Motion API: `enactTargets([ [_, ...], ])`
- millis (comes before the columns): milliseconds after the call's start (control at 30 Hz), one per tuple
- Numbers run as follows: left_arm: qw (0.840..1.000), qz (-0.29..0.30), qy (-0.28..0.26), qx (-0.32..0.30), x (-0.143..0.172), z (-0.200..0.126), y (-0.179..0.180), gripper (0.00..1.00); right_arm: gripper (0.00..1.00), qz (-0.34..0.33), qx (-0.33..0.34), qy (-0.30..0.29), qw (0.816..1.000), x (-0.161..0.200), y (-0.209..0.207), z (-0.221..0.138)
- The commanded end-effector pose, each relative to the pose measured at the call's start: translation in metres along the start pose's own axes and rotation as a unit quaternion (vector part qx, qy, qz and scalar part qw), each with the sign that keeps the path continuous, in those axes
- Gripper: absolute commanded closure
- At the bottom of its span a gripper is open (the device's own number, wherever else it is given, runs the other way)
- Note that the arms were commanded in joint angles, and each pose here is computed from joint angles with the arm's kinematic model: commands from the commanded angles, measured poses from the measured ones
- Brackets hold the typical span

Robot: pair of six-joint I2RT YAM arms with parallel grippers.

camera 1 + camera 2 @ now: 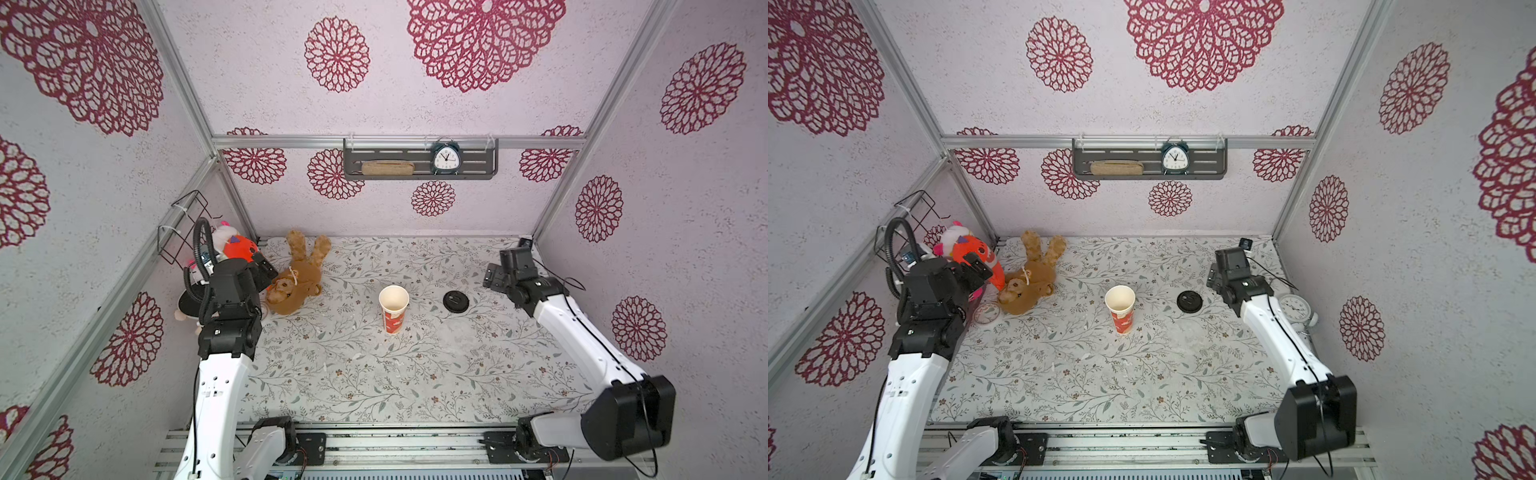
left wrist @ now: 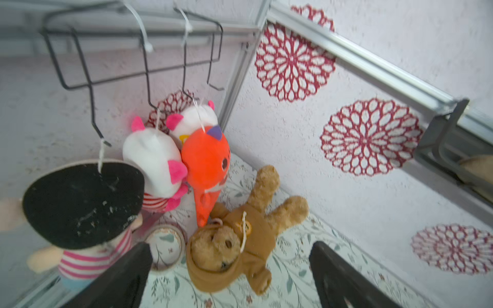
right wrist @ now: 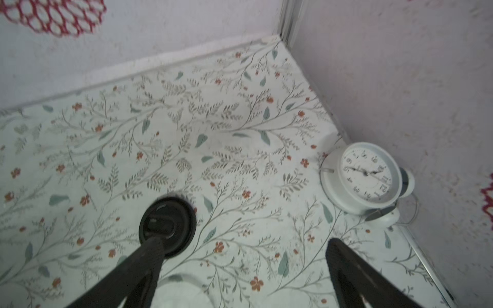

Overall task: Put the leak-proof paper on the milk tea cups
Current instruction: Pick up the cup lid from the center of the board.

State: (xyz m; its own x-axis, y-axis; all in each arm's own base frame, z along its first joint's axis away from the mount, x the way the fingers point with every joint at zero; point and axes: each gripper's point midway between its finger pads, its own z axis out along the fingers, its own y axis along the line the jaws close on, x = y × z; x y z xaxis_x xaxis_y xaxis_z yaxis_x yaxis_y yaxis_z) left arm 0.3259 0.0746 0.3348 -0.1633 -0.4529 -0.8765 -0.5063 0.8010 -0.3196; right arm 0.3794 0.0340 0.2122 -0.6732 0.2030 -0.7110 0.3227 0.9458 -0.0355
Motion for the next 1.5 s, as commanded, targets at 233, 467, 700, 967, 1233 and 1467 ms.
enactTargets([
  [233,0.986,0.069,0.149,0.025,0.072,-0.016,-0.026,0.03,0.01,-0.029,-0.057,0.184,0.981,0.063,0.068,0.029],
  [467,0.98,0.111,0.16,0.048,0.085,-0.017,-0.043,0.03,0.01,-0.043,-0.057,0.232,0.97,0.077,0.097,0.073],
  [700,0.978,0.131,0.148,0.062,0.089,-0.021,-0.052,0.03,0.06,-0.037,-0.063,0.261,0.963,0.086,0.108,0.105],
  [967,0.975,0.147,0.156,0.05,0.094,-0.017,-0.051,0.03,0.1,-0.023,-0.07,0.274,0.959,0.086,0.106,0.123],
  [1233,0.975,0.152,0.155,0.046,0.095,-0.016,-0.052,0.03,0.11,-0.025,-0.08,0.278,0.957,0.089,0.113,0.128],
  [1467,0.975,0.155,0.154,0.048,0.095,-0.016,-0.054,0.03,0.11,-0.026,-0.082,0.275,0.958,0.086,0.118,0.13],
])
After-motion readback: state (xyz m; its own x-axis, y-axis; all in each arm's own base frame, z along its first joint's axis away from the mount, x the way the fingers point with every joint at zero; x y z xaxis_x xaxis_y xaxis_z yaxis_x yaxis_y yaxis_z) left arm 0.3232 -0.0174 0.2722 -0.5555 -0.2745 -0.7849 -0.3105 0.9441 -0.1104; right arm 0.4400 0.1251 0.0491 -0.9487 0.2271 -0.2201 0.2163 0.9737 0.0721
